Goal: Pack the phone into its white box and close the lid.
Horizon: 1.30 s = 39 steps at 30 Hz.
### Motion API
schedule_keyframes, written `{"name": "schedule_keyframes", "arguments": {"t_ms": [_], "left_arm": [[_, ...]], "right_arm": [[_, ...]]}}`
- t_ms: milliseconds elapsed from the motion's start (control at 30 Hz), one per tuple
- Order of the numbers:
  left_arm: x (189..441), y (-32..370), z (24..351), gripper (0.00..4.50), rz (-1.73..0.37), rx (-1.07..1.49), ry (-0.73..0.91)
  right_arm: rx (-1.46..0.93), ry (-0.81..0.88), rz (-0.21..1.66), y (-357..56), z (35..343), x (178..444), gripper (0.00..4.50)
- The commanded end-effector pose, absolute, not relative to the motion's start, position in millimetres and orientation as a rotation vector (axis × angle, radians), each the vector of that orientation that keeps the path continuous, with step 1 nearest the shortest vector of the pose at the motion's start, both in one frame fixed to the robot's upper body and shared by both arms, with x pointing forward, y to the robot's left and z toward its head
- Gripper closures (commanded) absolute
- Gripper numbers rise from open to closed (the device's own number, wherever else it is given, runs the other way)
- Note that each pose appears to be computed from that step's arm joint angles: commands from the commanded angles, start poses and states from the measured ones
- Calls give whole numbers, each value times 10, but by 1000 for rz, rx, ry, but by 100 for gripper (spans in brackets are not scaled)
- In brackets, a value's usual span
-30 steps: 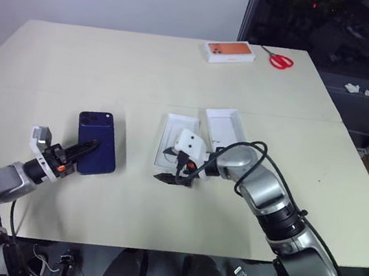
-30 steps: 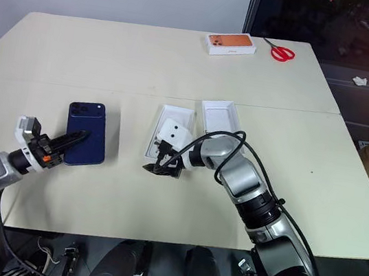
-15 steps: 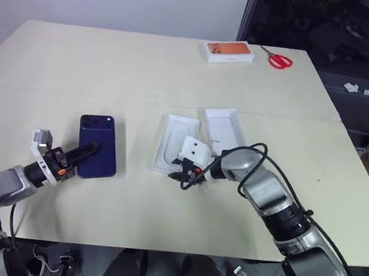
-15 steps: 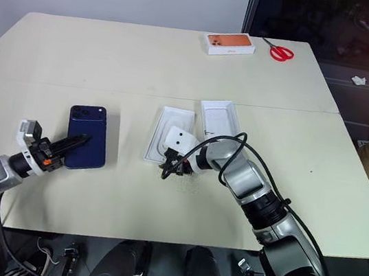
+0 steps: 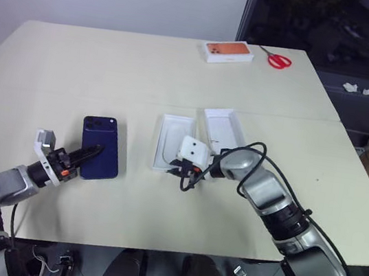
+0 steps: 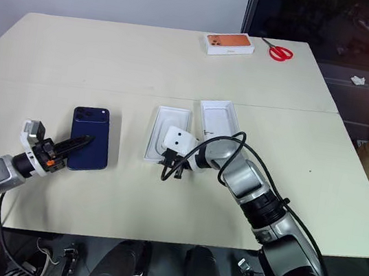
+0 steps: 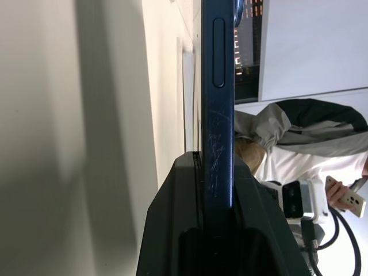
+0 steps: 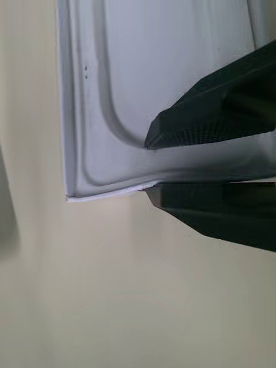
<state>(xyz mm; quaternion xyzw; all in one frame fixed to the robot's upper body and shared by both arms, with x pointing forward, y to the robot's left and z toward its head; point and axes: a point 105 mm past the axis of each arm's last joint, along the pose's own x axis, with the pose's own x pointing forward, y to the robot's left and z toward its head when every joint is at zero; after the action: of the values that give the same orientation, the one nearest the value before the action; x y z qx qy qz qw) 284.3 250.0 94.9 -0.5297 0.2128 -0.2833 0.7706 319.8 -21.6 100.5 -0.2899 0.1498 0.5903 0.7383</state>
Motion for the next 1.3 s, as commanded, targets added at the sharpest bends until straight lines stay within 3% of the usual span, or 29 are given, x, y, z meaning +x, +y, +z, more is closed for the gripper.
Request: {"name": "schedule_keyframes", "arguments": {"t_ms": [33, 233, 533, 700, 800, 933, 1000, 1167, 1300], "left_arm": [[2837, 2505, 1102, 449, -658, -1128, 403], [2827, 2496, 1108, 449, -662, -1135, 406], [2813, 2493, 1136, 449, -674, -1142, 408], [2822, 2451, 1183, 449, -700, -1153, 411], [2835, 2393, 1209, 449, -716, -1150, 420], [2845, 2340, 1234, 449, -731, -1151, 432], [2838, 2256, 1240, 449, -750, -1127, 457], [2880, 2112, 1320, 449, -780, -1098, 456], [2926, 1921, 1368, 449, -811, -1098, 459]], "right_arm": [[-625, 337, 1303, -197, 997, 3189, 363], [-618, 310, 1339, -177, 1029, 3147, 363], [-538, 261, 1534, -24, 1078, 2742, 363], [-523, 269, 1504, 48, 1032, 2773, 363], [-515, 276, 1485, 65, 1031, 2802, 274], [-481, 247, 1463, 100, 1138, 2851, 74], [-436, 199, 1464, 130, 1325, 2870, 8], [-235, 109, 1438, 46, 1778, 2987, 8], [-237, 73, 1455, -261, 1840, 3009, 8]]}}
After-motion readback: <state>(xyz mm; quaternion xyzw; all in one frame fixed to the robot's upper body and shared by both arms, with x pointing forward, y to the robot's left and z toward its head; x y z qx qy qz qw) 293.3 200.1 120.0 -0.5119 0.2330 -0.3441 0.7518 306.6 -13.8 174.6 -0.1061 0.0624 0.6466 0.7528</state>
